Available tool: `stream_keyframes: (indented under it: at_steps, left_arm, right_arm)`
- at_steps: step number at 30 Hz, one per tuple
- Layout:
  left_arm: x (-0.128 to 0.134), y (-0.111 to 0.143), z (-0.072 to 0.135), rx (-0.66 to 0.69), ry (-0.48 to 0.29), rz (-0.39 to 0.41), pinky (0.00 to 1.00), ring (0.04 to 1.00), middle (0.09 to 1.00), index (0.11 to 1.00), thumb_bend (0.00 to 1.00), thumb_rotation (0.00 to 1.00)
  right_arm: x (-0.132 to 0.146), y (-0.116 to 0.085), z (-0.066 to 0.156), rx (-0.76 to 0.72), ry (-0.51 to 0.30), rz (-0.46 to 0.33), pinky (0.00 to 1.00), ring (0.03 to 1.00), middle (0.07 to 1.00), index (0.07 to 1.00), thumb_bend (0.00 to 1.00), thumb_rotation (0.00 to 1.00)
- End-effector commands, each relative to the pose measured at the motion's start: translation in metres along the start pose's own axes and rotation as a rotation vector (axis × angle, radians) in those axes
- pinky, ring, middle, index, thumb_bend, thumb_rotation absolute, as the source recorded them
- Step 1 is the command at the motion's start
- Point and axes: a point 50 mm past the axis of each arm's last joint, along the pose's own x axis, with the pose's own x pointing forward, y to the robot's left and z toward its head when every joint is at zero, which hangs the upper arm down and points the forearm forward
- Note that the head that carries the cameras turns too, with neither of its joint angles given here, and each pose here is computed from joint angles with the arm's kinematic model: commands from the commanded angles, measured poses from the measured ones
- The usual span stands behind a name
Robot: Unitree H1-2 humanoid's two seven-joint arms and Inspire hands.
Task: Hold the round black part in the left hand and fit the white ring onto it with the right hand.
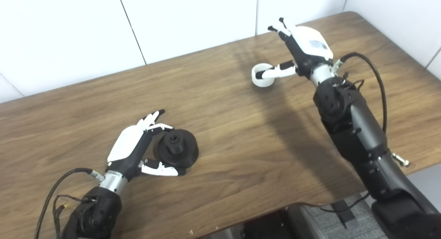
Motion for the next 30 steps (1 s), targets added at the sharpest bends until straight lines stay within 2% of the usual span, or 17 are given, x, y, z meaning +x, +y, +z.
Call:
stream_keyframes:
  at_steps: [1, 6, 16, 24, 30]
  left_arm:
    - [0.006, 0.015, 0.003, 0.035, -0.023, 0.029, 1.0, 1.0, 1.0, 0.636, 0.97, 0.33]
    - [0.005, 0.014, 0.003, 0.037, -0.028, 0.031, 1.0, 1.0, 1.0, 0.633, 0.98, 0.34]
    - [0.005, 0.013, 0.004, 0.03, -0.021, 0.026, 1.0, 1.0, 1.0, 0.633, 0.98, 0.34]
    - [0.004, 0.012, 0.005, 0.032, -0.021, 0.025, 1.0, 1.0, 1.0, 0.632, 0.99, 0.35]
    - [0.004, 0.011, 0.007, 0.035, -0.029, 0.031, 1.0, 1.0, 1.0, 0.632, 0.98, 0.35]
  right_arm:
    - [0.015, -0.019, 0.003, -0.028, -0.004, -0.026, 0.84, 0.981, 1.0, 0.941, 0.99, 0.52]
    - [0.028, -0.007, -0.006, -0.046, 0.025, 0.039, 0.82, 0.976, 1.0, 0.944, 1.0, 0.56]
    - [0.039, 0.012, -0.011, -0.046, 0.049, 0.114, 0.82, 0.983, 1.0, 0.948, 1.0, 0.59]
    - [0.038, 0.022, -0.008, -0.038, 0.036, 0.139, 0.83, 0.979, 1.0, 0.929, 1.0, 0.55]
    - [0.036, 0.029, -0.003, -0.033, 0.015, 0.12, 0.85, 0.963, 1.0, 0.859, 0.99, 0.51]
